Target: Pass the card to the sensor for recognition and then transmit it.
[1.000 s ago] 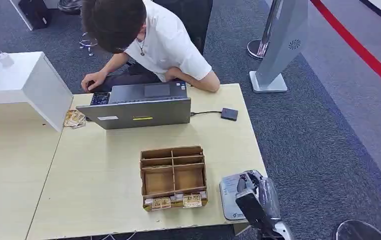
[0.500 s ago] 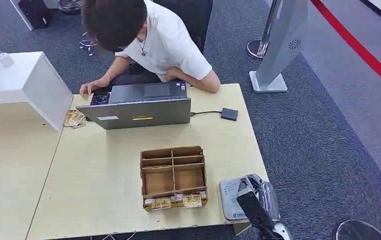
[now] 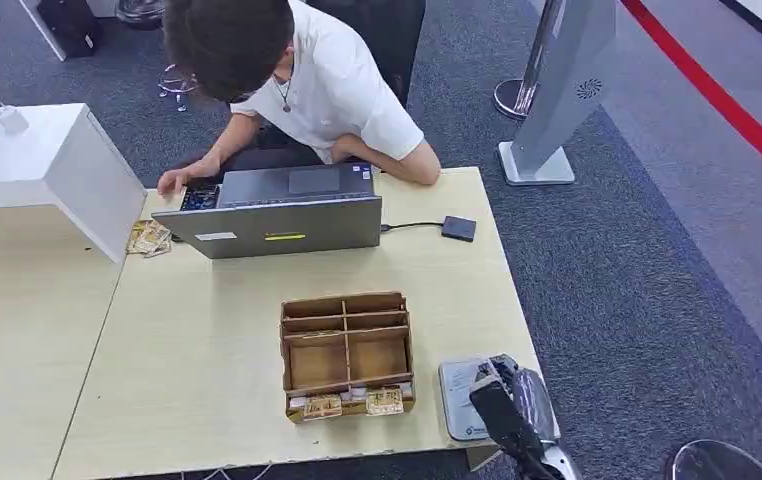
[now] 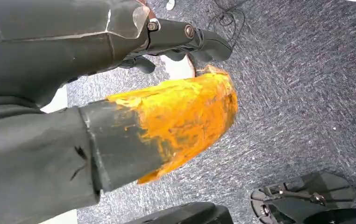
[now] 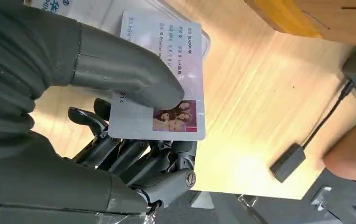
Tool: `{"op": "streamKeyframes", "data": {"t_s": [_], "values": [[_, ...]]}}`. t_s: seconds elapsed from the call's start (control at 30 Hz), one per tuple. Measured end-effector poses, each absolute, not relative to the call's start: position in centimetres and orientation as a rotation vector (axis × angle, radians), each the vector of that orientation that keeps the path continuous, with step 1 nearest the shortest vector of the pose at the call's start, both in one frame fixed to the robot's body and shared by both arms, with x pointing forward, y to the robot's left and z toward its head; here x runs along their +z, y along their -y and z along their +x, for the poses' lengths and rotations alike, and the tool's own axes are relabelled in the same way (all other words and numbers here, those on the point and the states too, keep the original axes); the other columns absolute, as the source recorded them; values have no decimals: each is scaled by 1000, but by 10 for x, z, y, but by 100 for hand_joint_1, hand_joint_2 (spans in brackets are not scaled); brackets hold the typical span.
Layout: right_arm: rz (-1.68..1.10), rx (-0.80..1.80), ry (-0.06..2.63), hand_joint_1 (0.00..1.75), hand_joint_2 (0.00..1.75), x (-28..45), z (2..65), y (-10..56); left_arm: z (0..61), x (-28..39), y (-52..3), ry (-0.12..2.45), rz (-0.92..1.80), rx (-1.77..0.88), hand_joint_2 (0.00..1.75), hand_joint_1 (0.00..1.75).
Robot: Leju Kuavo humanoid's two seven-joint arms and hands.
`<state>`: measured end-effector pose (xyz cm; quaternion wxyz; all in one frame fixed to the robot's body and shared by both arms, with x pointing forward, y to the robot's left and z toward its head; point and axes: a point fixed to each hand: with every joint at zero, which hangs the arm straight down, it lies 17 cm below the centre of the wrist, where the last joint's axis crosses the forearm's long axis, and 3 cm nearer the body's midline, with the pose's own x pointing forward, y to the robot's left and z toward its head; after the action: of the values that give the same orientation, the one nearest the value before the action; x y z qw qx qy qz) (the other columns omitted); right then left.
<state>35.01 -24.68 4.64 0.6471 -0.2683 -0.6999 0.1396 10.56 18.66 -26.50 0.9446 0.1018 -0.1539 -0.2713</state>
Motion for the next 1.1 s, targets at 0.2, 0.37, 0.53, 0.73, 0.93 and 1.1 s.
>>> {"op": "streamKeyframes", "data": {"t_s": [0.2,0.37,0.53,0.73,0.93,1.1], "values": [[-606,330,1562,175,175,38,351,248,105,-265,-187,311,209,-552,0,0],[-608,346,1546,175,175,32,351,248,105,-265,-187,311,208,-552,0,0],[-622,363,1532,175,175,29,352,248,105,-265,-187,311,209,-553,0,0],[-693,417,1508,175,175,26,353,251,104,-266,-188,303,210,-552,0,0],[-769,470,1489,175,175,25,356,254,104,-266,-188,302,209,-557,0,0],[-788,485,1484,175,175,24,358,254,104,-266,-187,302,209,-560,0,0]]}}
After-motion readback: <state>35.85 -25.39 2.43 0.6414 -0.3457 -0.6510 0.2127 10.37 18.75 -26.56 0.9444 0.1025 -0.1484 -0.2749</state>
